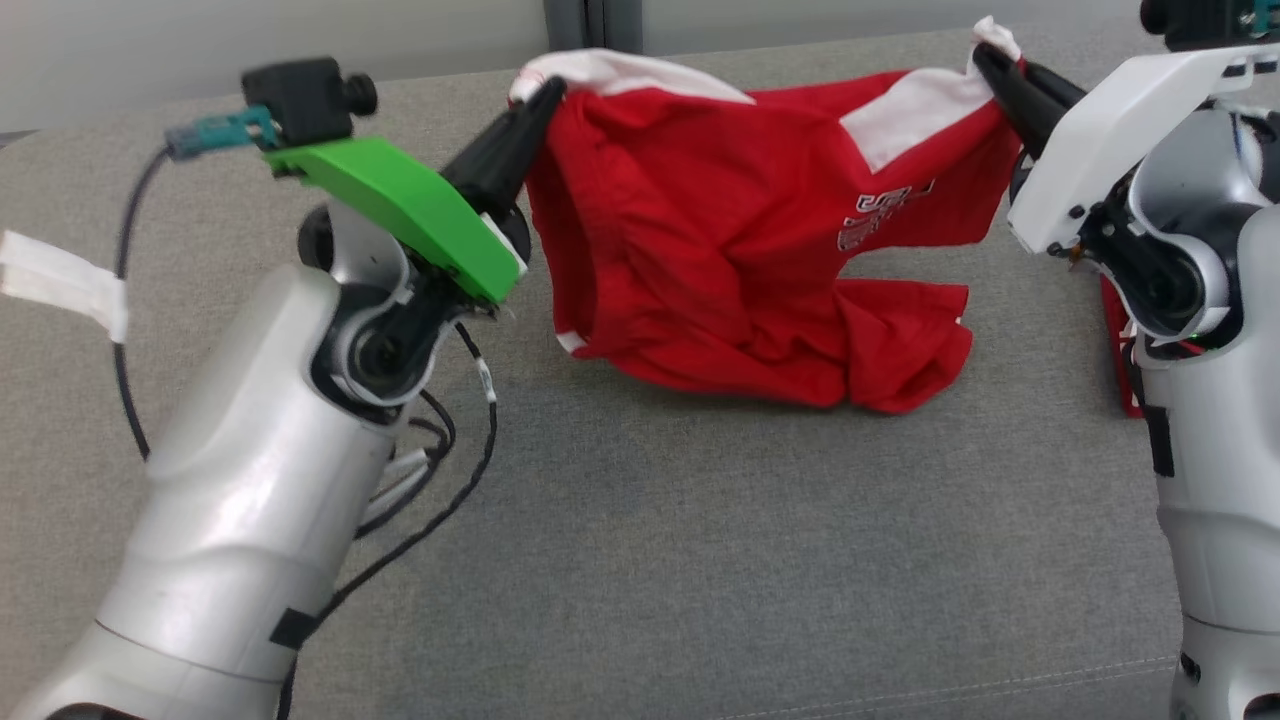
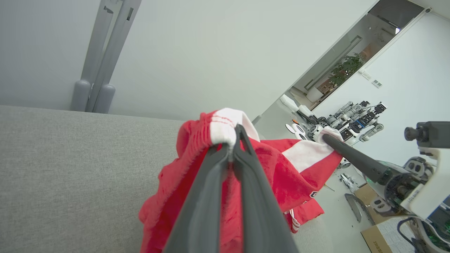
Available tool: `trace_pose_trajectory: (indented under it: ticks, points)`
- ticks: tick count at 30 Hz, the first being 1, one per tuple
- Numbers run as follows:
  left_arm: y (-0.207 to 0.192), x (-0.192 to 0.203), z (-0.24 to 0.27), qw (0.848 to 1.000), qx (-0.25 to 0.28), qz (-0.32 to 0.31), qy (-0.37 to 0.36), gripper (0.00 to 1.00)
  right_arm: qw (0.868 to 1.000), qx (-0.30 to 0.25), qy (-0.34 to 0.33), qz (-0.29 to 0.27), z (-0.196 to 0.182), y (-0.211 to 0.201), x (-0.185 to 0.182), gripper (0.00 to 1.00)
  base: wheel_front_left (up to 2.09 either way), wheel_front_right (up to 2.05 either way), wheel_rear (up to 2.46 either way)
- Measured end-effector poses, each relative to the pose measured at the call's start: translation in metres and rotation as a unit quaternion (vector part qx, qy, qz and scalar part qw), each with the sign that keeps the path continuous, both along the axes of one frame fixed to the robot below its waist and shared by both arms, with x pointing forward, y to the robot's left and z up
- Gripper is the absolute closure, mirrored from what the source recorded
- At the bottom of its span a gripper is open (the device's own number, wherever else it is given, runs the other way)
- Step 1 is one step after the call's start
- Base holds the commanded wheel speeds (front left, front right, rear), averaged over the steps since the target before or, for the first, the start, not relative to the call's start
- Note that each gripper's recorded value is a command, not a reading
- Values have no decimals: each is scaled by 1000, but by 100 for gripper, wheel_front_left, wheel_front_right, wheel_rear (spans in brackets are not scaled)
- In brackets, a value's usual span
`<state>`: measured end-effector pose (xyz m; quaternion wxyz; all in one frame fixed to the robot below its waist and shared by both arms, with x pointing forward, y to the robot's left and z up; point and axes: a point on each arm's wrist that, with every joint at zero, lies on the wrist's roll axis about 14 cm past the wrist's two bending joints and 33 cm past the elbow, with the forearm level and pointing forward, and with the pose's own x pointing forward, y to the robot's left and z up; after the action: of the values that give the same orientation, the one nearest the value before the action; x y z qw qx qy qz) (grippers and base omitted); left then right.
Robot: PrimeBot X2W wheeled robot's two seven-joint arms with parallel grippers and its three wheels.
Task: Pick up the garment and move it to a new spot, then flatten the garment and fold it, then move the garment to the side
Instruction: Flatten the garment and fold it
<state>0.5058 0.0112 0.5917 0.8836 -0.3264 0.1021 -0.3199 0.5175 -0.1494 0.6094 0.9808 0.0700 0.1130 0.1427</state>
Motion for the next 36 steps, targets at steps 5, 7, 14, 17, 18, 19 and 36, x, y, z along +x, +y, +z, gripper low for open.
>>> trace_pose_trajectory:
  ticks: [5, 7, 14, 17, 18, 19, 36]
  points:
    - [-2, 6, 65, 999, -28, -26, -39, 100, 995, 13, -94, 12, 69, -1, -4, 100, 0, 0, 0]
    - [0, 11, 82, 998, -37, -26, -49, 100, 991, 15, -132, 10, 94, -3, -3, 100, 0, 0, 0]
    - [27, 58, 134, 986, -120, 47, -105, 100, 976, 14, -215, -27, 133, -16, 35, 100, 0, 0, 0]
    - [34, 80, 135, 976, -150, 84, -133, 100, 972, 6, -230, -47, 120, -17, 61, 100, 0, 0, 0]
    - [36, 88, 135, 972, -154, 96, -148, 100, 966, 7, -253, -54, 124, -18, 68, 100, 0, 0, 0]
    - [38, 93, 138, 966, -167, 108, -163, 100, 957, 7, -285, -62, 133, -19, 72, 100, 0, 0, 0]
    - [9, 46, 16, 984, -147, 69, -69, 100, 978, -85, -188, 44, 6, 10, 58, 100, 0, 0, 0]
